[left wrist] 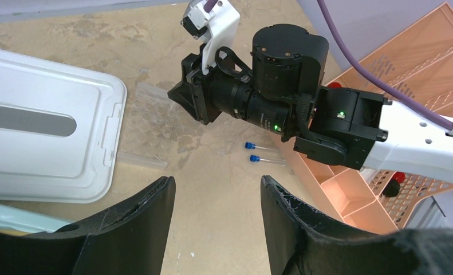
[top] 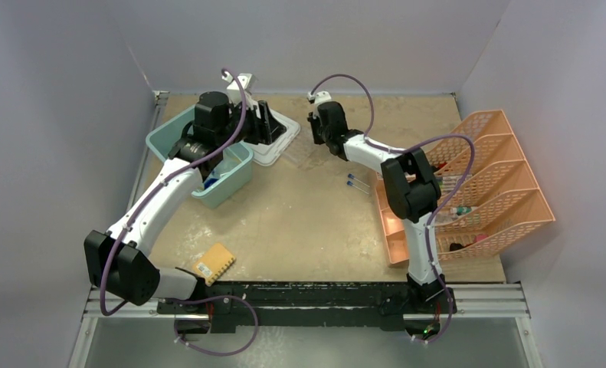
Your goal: Organize the chemistry lab equipment
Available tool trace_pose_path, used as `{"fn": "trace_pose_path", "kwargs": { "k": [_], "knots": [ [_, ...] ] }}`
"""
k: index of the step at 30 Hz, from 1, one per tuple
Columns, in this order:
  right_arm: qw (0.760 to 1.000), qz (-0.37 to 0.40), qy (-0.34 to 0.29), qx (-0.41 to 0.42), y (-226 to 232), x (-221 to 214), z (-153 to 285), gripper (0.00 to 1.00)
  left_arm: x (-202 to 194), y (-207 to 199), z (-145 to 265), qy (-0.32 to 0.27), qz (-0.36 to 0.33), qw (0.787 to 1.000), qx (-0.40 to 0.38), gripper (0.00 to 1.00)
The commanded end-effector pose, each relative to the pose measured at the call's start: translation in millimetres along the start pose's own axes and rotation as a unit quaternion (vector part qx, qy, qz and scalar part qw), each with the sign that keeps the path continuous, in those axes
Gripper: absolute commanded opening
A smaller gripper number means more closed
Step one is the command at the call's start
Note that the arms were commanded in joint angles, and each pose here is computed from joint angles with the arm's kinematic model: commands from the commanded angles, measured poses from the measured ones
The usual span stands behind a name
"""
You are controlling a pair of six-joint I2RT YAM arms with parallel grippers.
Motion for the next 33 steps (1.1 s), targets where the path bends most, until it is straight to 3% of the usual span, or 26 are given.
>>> {"fn": "trace_pose_path", "kwargs": {
  "k": [1,7,18,25,33],
  "knots": [
    [0.999,0.002,-0.048,-0.016,-5.3,22.5,11.8,0.04,10.5,-6.7,-1.2,-0.026,-0.012,0.999,-0.021,0.56],
    [0.998,0.007,-0.049,-0.027,-7.7,17.9,12.8,0.04,9.1,-7.2,-1.8,-0.024,-0.010,0.999,-0.024,0.55],
    [0.987,0.031,-0.053,-0.146,-35.0,16.7,32.6,0.04,6.5,-9.2,-2.2,-0.022,-0.010,0.999,-0.029,0.56],
    [0.989,0.022,-0.052,-0.135,-33.3,9.6,31.4,0.06,5.6,-9.7,-2.6,-0.021,-0.010,0.999,-0.031,0.55],
    [0.991,-0.039,-0.061,-0.110,-35.4,4.6,31.9,0.09,5.0,-10.4,-2.7,-0.020,-0.010,0.999,-0.032,0.56]
  ]
}}
Point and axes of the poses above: each gripper's point midway between its finger pads, its own z axis back along the fingers, its own y axis along the line the jaws close on, x = y × z, the point moved 7 cm from there along z, back along the fingers, and after that the axes turned 2 degrees about -z, right-handed, at the moved point
